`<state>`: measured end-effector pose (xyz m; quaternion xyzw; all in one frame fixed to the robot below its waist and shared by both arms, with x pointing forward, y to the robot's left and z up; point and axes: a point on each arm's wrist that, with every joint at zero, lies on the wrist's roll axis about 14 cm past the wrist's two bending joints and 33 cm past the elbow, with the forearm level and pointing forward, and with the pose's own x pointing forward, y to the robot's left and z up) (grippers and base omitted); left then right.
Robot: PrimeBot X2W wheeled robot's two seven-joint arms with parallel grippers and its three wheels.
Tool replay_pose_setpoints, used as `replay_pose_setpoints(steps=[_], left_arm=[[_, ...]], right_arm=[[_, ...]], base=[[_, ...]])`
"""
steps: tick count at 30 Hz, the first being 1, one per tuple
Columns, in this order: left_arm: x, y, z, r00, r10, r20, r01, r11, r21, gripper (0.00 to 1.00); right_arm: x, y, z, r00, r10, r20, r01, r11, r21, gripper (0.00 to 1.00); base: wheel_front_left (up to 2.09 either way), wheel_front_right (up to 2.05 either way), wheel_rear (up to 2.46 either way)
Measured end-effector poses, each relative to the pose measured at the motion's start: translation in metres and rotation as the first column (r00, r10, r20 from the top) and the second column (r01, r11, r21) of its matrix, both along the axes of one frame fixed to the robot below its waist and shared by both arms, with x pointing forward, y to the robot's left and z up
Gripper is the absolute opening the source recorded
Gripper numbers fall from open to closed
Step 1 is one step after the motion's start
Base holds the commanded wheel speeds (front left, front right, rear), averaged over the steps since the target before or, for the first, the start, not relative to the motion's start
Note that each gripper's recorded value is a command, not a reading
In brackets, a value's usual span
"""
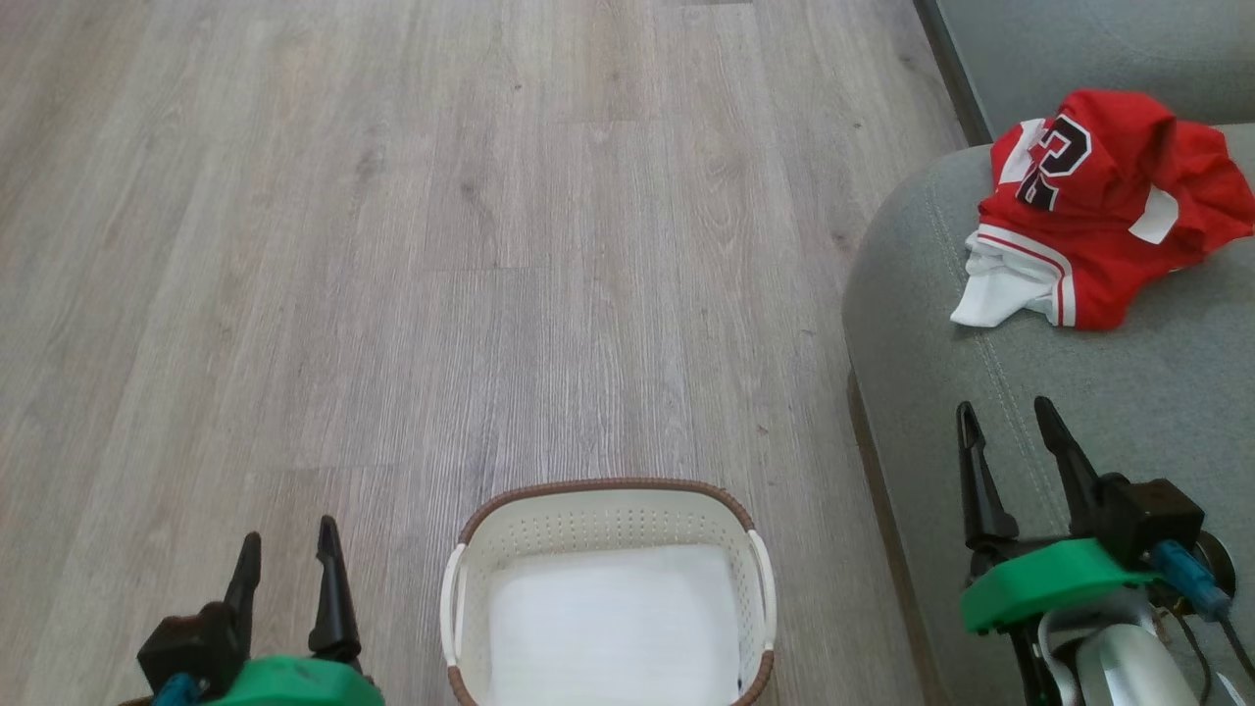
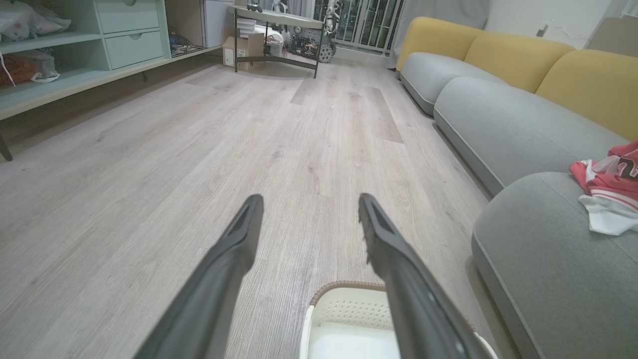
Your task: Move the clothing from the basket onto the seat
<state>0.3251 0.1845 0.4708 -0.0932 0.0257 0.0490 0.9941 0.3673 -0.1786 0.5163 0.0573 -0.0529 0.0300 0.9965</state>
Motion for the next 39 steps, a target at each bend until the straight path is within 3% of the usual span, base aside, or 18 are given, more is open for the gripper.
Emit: replay_pose_setpoints(steps=[18, 19, 26, 39], left_arm=[[-0.002, 0.001, -0.004, 1.0, -0.002, -0.006, 0.002, 1.0, -0.003, 1.0], [-0.002, 0.001, -0.005, 1.0, -0.002, -0.012, 0.002, 1.0, -0.005, 0.0], [-0.024, -0.001, -0.047, 0.988, 0.008, -0.154, -0.012, 1.0, -0.028, 0.0], [-0.019, 0.0, -0.05, 0.984, 0.017, -0.176, -0.048, 0.983, -0.175, 0.0]], right_arm=[[0.0, 0.001, -0.002, 1.0, 0.002, -0.007, -0.002, 1.0, 0.016, 1.0], [0.0, 0.001, -0.004, 1.0, 0.002, -0.011, -0.002, 1.0, 0.016, 0.0], [-0.022, -0.001, -0.056, 0.984, -0.007, -0.178, 0.013, 0.999, 0.033, 0.0], [-0.021, -0.008, -0.059, 0.978, -0.026, -0.207, 0.065, 0.981, 0.185, 0.0]], base=[[0.0, 0.0, 0.0], [0.0, 0.0, 0.0], [0.0, 0.0, 0.0], [0.0, 0.0, 0.0]])
